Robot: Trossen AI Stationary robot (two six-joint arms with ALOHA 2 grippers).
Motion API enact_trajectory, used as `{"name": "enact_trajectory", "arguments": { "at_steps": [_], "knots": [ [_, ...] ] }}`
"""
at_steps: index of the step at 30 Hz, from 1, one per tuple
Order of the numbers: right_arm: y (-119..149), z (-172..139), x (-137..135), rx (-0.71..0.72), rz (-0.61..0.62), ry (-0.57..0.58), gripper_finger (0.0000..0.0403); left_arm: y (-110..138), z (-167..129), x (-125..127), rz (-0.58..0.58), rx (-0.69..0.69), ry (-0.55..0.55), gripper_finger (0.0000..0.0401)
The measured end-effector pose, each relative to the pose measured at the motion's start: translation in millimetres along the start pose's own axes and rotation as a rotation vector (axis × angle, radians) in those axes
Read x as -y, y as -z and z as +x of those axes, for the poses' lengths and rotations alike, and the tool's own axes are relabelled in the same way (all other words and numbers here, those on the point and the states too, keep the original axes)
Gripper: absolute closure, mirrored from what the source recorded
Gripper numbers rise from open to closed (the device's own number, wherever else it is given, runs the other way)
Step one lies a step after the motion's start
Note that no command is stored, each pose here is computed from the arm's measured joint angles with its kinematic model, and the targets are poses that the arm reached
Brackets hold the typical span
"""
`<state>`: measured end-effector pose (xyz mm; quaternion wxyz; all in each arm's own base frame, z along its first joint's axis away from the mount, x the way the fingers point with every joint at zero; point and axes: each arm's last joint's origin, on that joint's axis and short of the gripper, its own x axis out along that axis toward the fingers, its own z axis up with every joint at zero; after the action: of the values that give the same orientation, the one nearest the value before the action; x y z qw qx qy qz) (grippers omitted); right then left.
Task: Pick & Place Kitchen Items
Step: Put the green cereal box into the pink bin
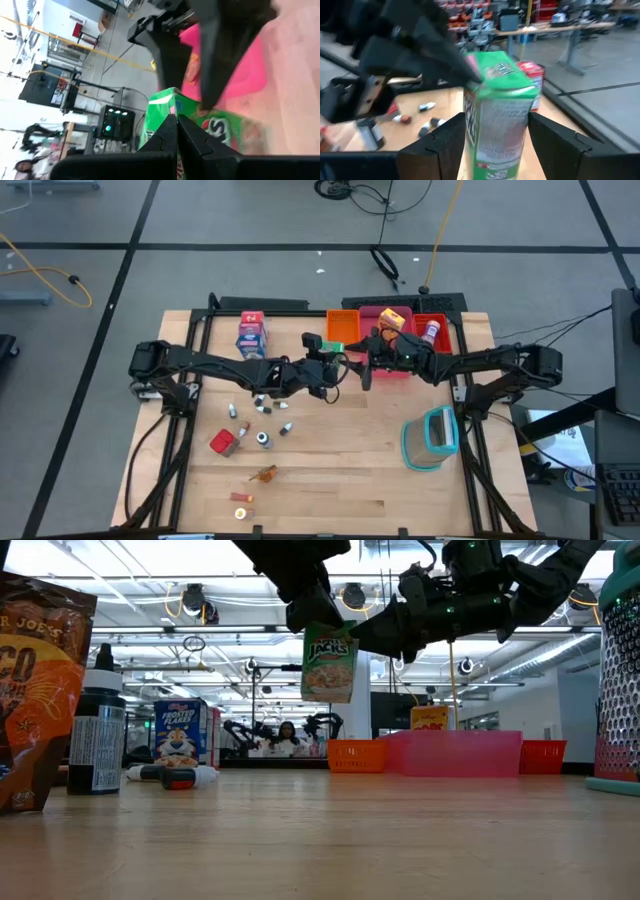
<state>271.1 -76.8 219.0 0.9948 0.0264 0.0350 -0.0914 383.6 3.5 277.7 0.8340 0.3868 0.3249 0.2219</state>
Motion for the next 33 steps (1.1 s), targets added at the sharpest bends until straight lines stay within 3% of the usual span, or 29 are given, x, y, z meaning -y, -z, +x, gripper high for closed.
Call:
{"name": "enact_trajectory", "arguments": {
  "at_steps": [10,21,26,33],
  "knots": [
    [-1,0,-4,0.012,0.0,0.012,0.0239,-5,0,2,-0.025,0.055,0.018,0.0401],
    [0,0,-4,-0.003,-0.026,0.007,0.0389,-2,1,3,-0.023,0.021,0.01,0.0401],
    [1,0,-1,-0.008,-0.027,0.025,0.0389,0,1,1,-0.054,-0.033,-0.053,0.0394],
    [3,-4,12,-0.059,-0.022,0.073,0.0399,5,-1,-3,-0.047,-0.181,-0.232,0.0377]
  ]
}}
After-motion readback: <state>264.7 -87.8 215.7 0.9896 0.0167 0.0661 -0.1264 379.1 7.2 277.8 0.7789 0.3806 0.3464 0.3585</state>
